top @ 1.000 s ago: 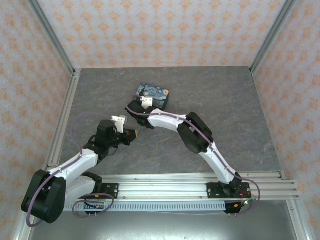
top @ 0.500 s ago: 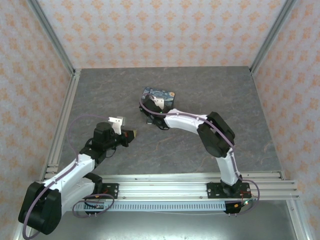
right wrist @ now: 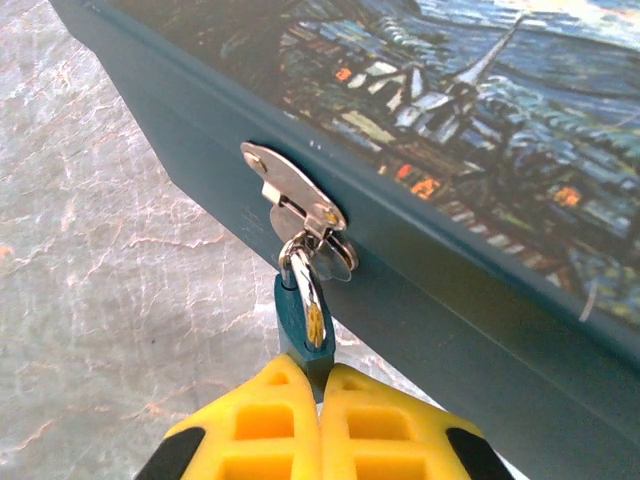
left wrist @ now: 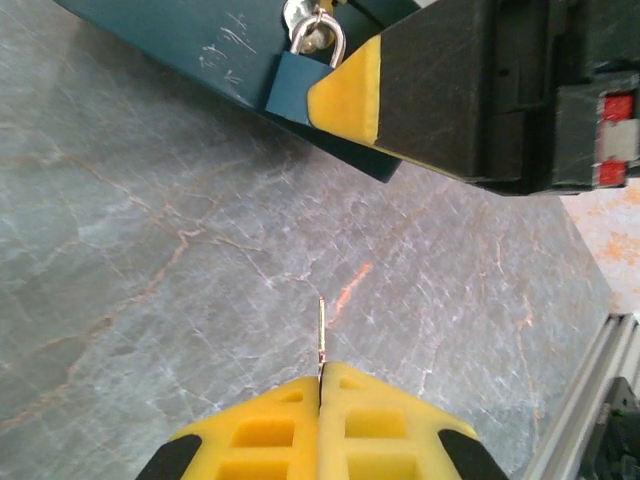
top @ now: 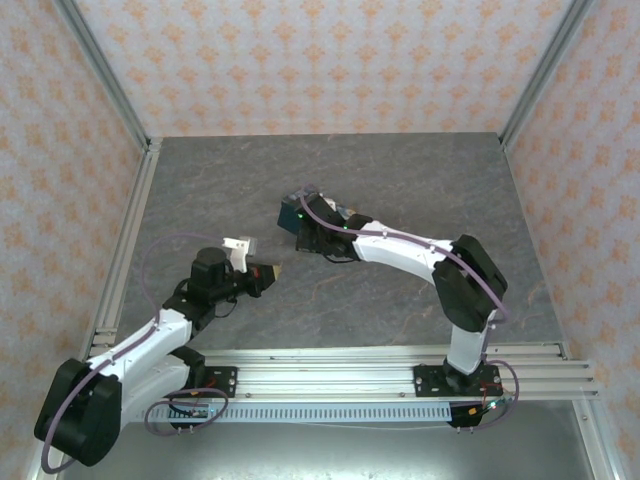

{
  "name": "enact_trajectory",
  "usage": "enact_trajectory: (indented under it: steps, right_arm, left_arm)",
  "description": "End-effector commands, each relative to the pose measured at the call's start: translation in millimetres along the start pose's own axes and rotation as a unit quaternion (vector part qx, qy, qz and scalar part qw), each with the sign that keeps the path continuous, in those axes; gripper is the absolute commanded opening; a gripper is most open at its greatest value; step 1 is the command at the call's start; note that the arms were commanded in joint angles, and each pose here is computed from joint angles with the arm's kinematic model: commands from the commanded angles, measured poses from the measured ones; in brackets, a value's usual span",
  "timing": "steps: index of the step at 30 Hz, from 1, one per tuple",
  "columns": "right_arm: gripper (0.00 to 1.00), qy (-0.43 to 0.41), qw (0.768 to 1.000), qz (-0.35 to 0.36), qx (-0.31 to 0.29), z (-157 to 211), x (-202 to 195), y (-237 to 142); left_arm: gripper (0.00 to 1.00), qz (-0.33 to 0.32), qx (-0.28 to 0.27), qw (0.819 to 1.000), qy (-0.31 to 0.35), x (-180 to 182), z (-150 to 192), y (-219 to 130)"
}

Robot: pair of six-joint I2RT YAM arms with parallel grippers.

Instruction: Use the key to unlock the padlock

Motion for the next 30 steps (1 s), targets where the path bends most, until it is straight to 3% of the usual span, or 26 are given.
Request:
enact_trajectory:
  steps: [1,13,21,30]
  right_arm:
    - [0.00,0.034,0.998,-0.047,-0.003,-9,7,-20]
    - [0.00,0.102,0.992,-0.079,0.005,-8,-12,-21]
    - [0.00,0.127,0.988,-0.091,0.005,-9,-20,-21]
    - [0.00,0.145,0.985,-0.096,0.005,-9,-32,-22]
  left_arm:
    - [0.00,0.035,-0.014,0.999,-0.010,-11,-6,5]
    - [0.00,0.123,-0.005,0.989,-0.077,-18,-21,45]
    - [0.00,0.198,-0.023,0.972,-0.125,-13,-38,66]
    - [0.00,0.207,0.001,0.969,-0.136,-5,-37,79]
Point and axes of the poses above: each hand's point on the last joint's axis, 136 mm out from that joint toward the fingers, its own y axis out along the fingers, its own x axis along the line the jaws close on, z = x × y, the point moved 3 cm from there along -y, back along the fingers, and after that the axes turned 3 degrees about -y, right-handed, at the moved point
